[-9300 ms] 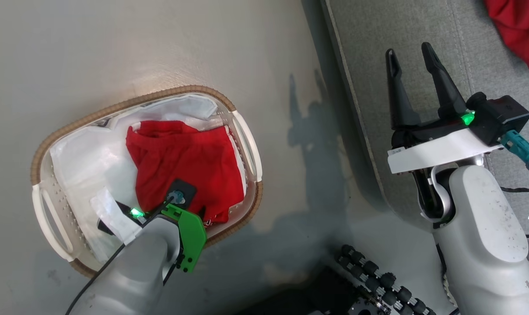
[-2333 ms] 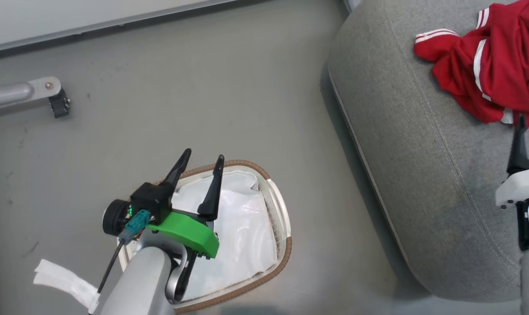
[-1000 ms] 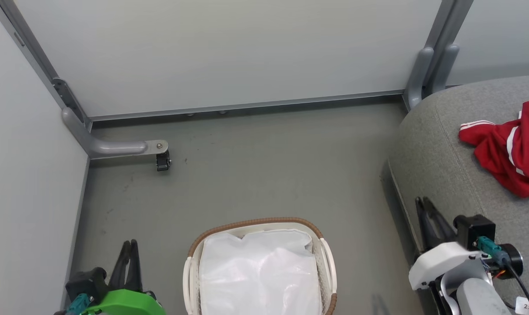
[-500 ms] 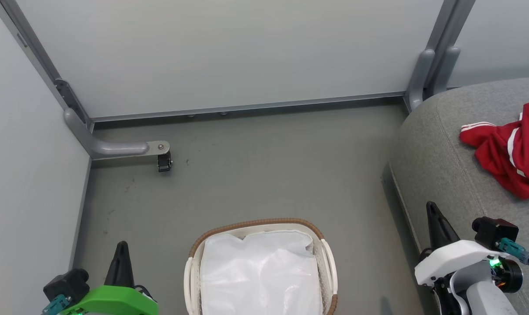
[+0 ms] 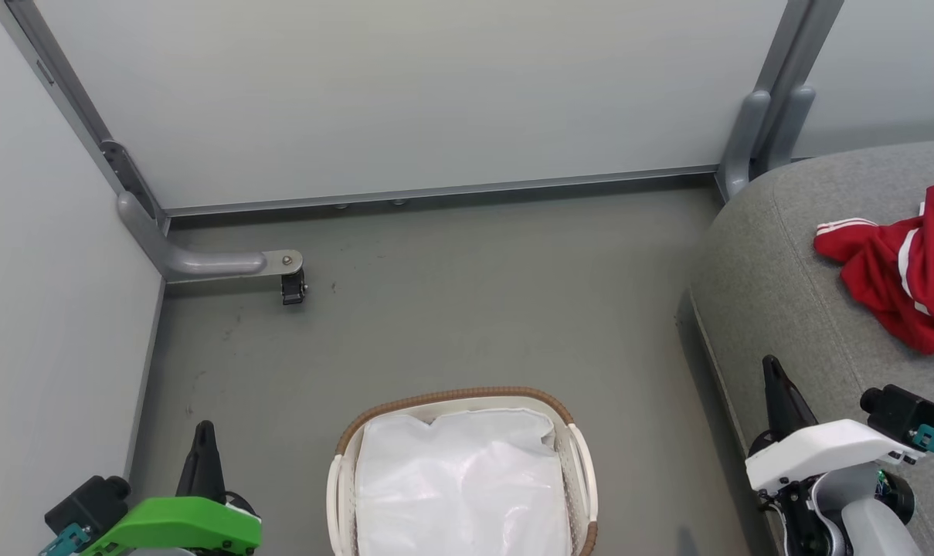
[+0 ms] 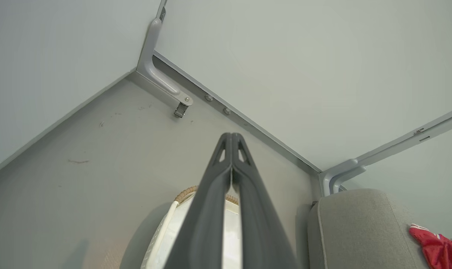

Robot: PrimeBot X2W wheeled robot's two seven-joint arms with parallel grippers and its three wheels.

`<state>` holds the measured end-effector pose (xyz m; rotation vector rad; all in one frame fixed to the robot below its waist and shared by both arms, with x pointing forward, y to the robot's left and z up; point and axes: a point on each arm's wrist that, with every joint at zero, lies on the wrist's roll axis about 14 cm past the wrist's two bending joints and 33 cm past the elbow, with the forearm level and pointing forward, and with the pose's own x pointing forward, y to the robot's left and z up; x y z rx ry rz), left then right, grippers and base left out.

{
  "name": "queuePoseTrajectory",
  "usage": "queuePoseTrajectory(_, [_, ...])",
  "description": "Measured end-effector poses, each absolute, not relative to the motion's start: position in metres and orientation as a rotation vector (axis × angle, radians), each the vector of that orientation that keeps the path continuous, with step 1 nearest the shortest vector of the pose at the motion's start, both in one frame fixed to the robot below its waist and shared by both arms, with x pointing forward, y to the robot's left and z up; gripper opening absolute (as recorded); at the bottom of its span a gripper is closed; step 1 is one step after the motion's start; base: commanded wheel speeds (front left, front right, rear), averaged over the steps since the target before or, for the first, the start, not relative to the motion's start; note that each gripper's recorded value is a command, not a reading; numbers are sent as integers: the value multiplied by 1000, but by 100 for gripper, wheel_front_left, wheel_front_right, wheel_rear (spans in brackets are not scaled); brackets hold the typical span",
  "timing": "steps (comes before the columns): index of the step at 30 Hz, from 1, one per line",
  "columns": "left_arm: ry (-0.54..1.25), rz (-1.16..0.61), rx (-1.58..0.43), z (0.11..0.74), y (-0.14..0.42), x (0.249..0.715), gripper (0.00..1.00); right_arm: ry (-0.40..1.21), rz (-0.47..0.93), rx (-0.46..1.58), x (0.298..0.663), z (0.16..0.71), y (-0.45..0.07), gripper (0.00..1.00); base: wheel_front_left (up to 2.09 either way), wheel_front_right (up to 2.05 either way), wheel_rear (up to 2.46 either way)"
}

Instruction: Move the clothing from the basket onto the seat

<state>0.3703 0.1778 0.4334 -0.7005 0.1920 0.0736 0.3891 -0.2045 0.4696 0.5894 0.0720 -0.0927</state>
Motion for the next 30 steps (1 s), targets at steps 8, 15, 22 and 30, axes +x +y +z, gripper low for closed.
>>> queuePoseTrajectory(8, [185, 89, -803, 437, 181, 372, 0, 67, -103, 708, 389, 472, -206, 0, 0, 0, 0])
queuePoseTrajectory(15, [173, 100, -892, 442, 184, 373, 0, 61, -106, 805, 390, 475, -206, 0, 0, 0, 0])
queuePoseTrajectory(22, [159, 103, -969, 447, 185, 376, 0, 56, -106, 894, 390, 477, -206, 0, 0, 0, 0])
queuePoseTrajectory(30, [143, 100, -1055, 454, 187, 379, 0, 53, -104, 989, 390, 479, -206, 0, 0, 0, 0])
